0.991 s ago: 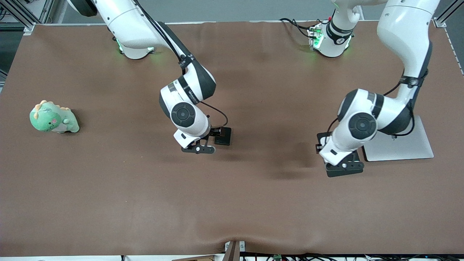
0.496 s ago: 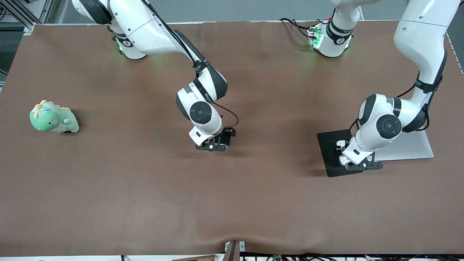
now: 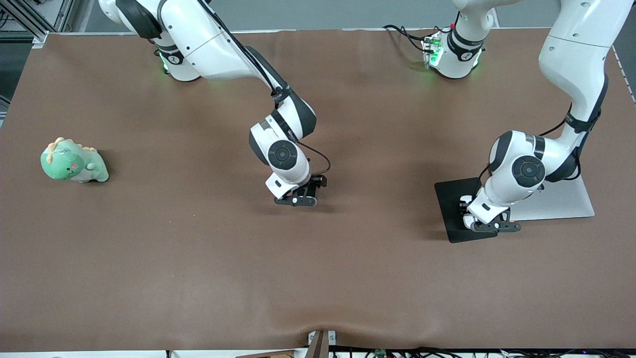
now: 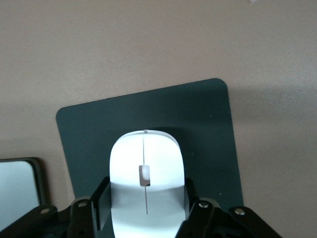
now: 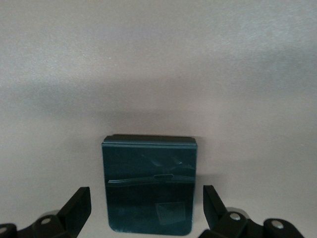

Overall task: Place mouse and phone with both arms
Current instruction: 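Lower the mouse onto the black pad and open the left gripper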

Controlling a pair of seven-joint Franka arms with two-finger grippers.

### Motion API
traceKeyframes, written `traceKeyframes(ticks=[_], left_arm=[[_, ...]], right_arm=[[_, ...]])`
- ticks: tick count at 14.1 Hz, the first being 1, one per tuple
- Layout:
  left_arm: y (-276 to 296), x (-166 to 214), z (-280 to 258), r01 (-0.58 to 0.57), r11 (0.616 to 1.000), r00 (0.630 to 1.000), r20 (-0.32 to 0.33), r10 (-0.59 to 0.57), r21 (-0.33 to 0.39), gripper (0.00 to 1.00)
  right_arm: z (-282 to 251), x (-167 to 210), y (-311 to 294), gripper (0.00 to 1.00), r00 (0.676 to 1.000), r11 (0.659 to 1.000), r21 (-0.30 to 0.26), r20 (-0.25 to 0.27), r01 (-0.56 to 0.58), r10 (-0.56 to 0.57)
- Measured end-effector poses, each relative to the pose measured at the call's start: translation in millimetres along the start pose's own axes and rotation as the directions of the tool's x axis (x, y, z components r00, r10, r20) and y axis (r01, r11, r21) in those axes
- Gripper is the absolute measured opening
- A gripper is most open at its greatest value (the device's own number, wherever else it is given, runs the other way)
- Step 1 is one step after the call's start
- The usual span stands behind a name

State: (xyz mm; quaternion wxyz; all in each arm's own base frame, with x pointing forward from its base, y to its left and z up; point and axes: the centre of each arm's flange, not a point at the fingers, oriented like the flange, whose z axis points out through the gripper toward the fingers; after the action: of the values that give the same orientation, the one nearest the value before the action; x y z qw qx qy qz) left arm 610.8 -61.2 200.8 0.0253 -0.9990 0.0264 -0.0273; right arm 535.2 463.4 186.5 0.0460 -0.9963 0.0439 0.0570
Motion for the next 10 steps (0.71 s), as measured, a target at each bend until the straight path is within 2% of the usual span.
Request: traceKeyframes(ticks=[3, 4, 5, 8, 9, 10], left_arm=[[2.7, -1.6, 11.7, -0.002, 1.000, 1.000, -0.002, 0.002, -0.014, 0.61], [2.7, -1.6, 12.2, -0.002, 1.000, 1.000, -0.003, 0.002, -0.014, 0.61], [2.8, -1.6, 12.4, -0.004, 1.000, 1.000, -0.003, 0.004, -0.013, 0.66], [3.6, -1.0, 11.7, -0.008, 1.000, 1.000, -0.007, 0.008, -0.013, 0.94], [4.1, 1.3, 7.5, -0.008, 1.000, 1.000, -0.016, 0.008, -0.013, 1.00], [4.5, 5.1, -1.3, -0.010, 1.000, 0.999, -0.031, 0.009, -0.011, 1.00]], right_arm=[[13.7, -6.3, -4.3, 1.00, 1.000, 1.000, -0.008, 0.003, -0.016, 0.016], [16.6, -7.2, -4.5, 0.90, 1.000, 1.000, -0.011, 0.004, -0.015, 0.015], [13.2, -6.2, -4.4, 0.81, 1.000, 1.000, -0.012, 0.004, -0.024, 0.024], [9.7, 0.2, -0.4, 0.80, 0.999, 0.999, -0.012, -0.005, -0.039, 0.039], [9.3, 1.8, 1.8, 0.80, 0.999, 0.999, -0.017, -0.001, -0.043, 0.043], [7.7, 3.6, 4.2, 0.80, 0.999, 0.998, -0.027, 0.010, -0.048, 0.048]])
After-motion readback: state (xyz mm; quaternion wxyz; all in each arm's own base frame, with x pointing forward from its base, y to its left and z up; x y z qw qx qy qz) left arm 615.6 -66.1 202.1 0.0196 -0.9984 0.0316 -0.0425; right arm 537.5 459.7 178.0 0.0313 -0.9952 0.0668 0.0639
